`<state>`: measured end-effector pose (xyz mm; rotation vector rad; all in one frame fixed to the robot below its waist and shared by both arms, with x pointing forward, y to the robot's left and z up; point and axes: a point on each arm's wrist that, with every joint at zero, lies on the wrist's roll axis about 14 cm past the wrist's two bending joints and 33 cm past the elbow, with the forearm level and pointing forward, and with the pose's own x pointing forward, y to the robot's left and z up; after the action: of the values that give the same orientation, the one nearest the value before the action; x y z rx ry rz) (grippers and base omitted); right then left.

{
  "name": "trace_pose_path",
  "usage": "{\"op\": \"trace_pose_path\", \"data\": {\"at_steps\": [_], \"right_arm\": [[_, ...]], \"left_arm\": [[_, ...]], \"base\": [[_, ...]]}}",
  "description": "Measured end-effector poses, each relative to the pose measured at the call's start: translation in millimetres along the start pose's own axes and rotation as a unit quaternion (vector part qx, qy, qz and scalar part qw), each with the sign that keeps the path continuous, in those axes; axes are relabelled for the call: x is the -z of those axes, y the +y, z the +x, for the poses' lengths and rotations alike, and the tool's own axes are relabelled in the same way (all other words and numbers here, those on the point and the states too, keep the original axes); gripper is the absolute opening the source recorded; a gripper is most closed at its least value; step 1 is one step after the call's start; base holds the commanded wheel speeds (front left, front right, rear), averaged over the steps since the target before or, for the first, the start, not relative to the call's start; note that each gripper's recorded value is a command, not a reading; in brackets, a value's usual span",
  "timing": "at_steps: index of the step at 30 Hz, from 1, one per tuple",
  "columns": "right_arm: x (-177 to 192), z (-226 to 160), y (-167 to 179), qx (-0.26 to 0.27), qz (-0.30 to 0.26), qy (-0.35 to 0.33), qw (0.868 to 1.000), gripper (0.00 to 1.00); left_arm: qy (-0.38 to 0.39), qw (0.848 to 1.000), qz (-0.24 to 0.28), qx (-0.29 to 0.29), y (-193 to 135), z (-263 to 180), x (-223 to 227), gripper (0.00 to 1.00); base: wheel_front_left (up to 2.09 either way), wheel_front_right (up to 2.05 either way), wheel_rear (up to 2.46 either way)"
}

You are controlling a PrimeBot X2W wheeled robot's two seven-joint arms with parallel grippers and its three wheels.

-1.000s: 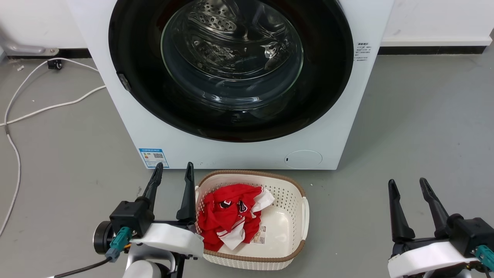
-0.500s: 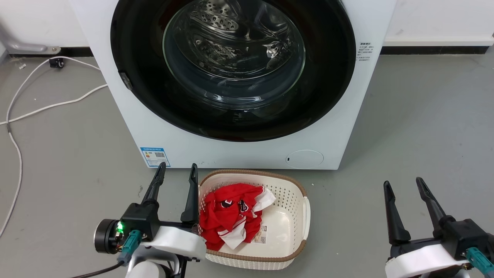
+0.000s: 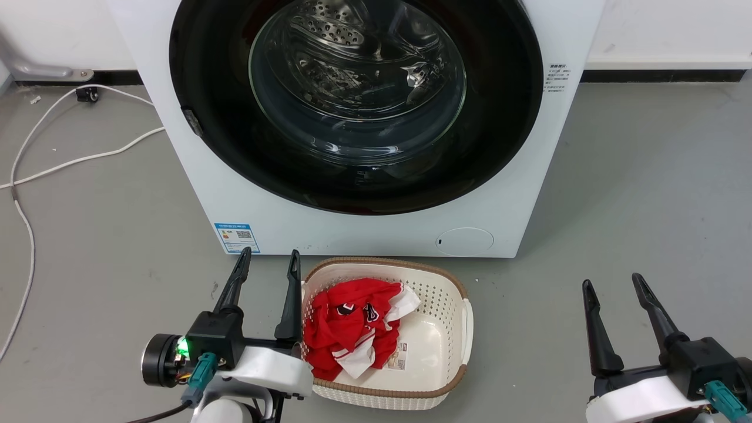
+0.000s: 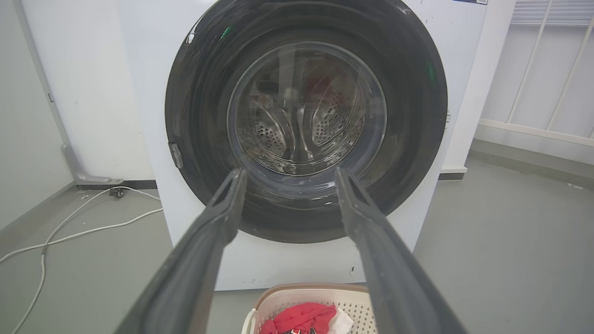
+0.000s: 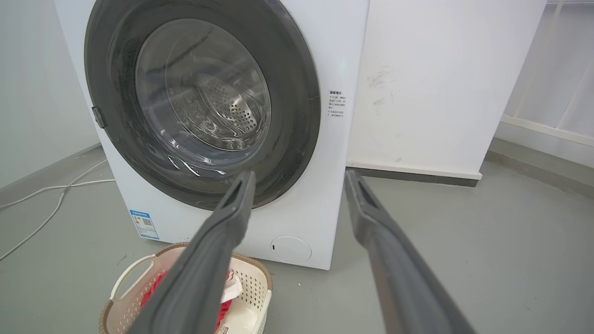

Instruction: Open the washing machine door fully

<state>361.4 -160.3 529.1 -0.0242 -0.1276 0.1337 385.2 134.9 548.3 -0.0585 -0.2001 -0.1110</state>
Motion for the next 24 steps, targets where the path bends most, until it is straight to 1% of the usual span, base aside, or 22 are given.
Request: {"op": "trace_pose_path", "data": {"at_steps": [5,6,7,8,9,14,18,19,22,24], "right_arm": [[0.6,-0.2,-1.2,0.002,0.002,0.0,1.0,1.0],[0.9,-0.3,-1.3,0.002,0.004,0.001,1.0,0.85],[1.5,-0.3,-1.3,0.003,0.005,0.002,1.0,0.38],[2.1,-0.4,-1.2,0.002,0.006,0.003,1.0,0.1],[2.4,-0.4,-1.2,0.003,0.007,0.003,1.0,0.0],[3.9,-0.4,-1.3,0.004,0.017,0.004,1.0,0.0],[4.7,-0.5,-3.7,0.015,0.068,0.001,0.998,0.0],[4.6,-0.5,-4.8,0.019,0.085,-0.001,0.996,0.0],[5.8,-0.6,-8.9,0.036,0.169,-0.006,0.985,0.0],[5.3,0.3,-10.1,0.045,0.227,-0.01,0.973,0.0]], "left_arm": [[0.001,1.0,-0.002,-0.001,0.7,-0.2,0.5,1.0],[0.001,1.0,-0.002,-0.001,0.7,-0.4,0.7,1.0],[0.002,1.0,-0.002,-0.001,0.6,-0.5,1.0,1.0],[0.002,1.0,-0.002,-0.001,0.7,-0.5,1.2,1.0],[0.002,1.0,-0.002,-0.001,0.7,-0.4,1.4,1.0],[0.003,1.0,-0.003,-0.002,0.9,-0.2,2.4,1.0],[0.005,1.0,-0.003,-0.002,1.1,0.0,3.3,1.0],[0.005,1.0,-0.004,-0.003,1.4,0.1,3.5,1.0],[0.006,1.0,-0.004,-0.004,1.8,0.4,4.5,1.0],[0.007,1.0,-0.006,-0.005,1.7,0.8,5.1,1.0]], "base": [[0.0,0.0,0.0],[0.0,0.0,0.0],[0.0,0.0,0.0],[0.0,0.0,0.0],[0.0,0.0,0.0],[0.0,0.0,0.0],[0.0,0.0,0.0],[0.0,0.0,0.0],[0.0,0.0,0.0],[0.0,0.0,0.0]]}}
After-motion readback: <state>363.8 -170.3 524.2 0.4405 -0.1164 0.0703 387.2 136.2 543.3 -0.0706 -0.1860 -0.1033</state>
